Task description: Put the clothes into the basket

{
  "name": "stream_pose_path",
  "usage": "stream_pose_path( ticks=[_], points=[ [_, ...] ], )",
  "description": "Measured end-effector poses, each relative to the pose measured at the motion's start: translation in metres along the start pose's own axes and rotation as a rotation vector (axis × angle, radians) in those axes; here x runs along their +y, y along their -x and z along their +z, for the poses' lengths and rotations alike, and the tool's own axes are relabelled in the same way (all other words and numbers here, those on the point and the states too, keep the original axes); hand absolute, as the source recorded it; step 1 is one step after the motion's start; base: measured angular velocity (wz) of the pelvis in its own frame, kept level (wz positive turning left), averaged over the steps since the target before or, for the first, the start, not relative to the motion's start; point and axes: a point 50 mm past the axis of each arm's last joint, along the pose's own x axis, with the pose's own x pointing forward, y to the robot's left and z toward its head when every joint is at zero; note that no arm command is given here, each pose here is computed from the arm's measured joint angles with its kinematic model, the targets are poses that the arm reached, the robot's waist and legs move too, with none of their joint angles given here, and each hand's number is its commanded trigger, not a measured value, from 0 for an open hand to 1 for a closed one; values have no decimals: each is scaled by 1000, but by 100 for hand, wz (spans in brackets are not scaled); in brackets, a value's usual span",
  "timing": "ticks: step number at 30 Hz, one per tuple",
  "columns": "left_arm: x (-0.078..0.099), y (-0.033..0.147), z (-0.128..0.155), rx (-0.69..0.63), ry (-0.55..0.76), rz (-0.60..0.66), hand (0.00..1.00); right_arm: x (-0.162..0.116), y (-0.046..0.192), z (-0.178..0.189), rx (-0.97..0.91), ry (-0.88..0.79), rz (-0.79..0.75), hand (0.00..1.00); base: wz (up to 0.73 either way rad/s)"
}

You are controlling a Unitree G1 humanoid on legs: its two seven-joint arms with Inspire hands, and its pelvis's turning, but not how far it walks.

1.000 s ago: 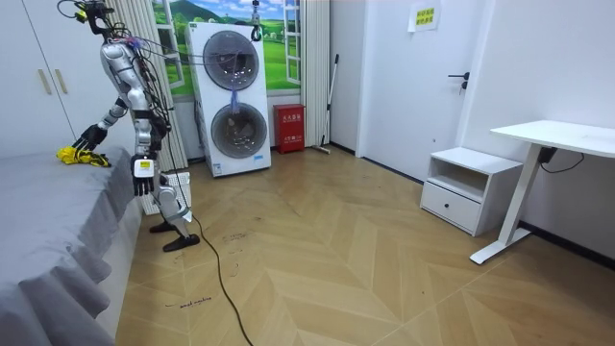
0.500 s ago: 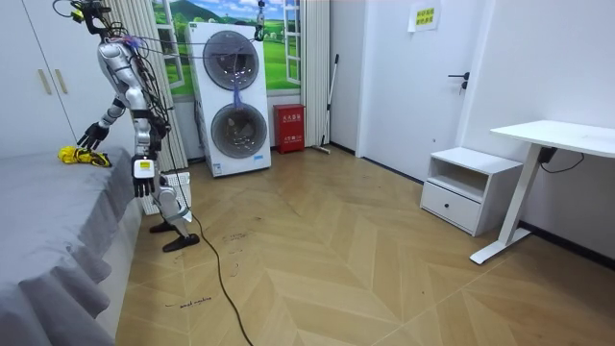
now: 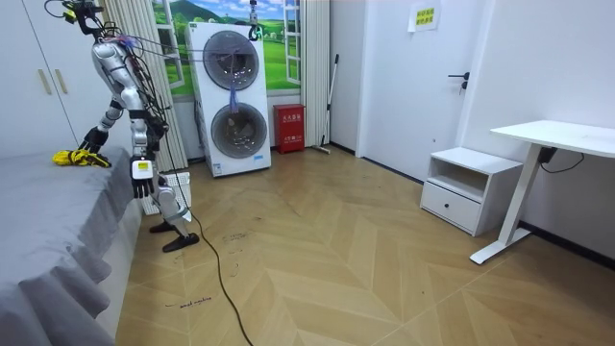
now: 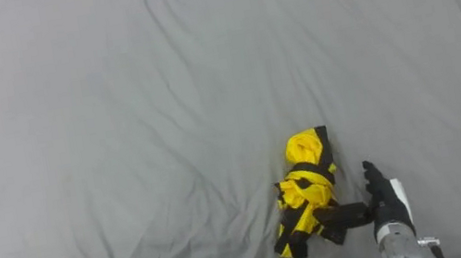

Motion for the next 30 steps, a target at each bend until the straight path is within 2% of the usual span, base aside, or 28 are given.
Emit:
stream_pose_path(
  ticks=[10,14,20,30],
  points=[
    [-1,0,2,-15,-1,-8,0,8,0,14,-73,21,47,0,0],
    [-1,0,2,-16,-1,-15,0,20,3,28,-143,-8,105,0,0],
    [-1,0,1,-14,-3,-17,0,40,10,29,-168,-4,188,0,0],
    [-4,0,1,-15,-26,-47,0,50,13,39,-215,16,252,0,0]
  ],
)
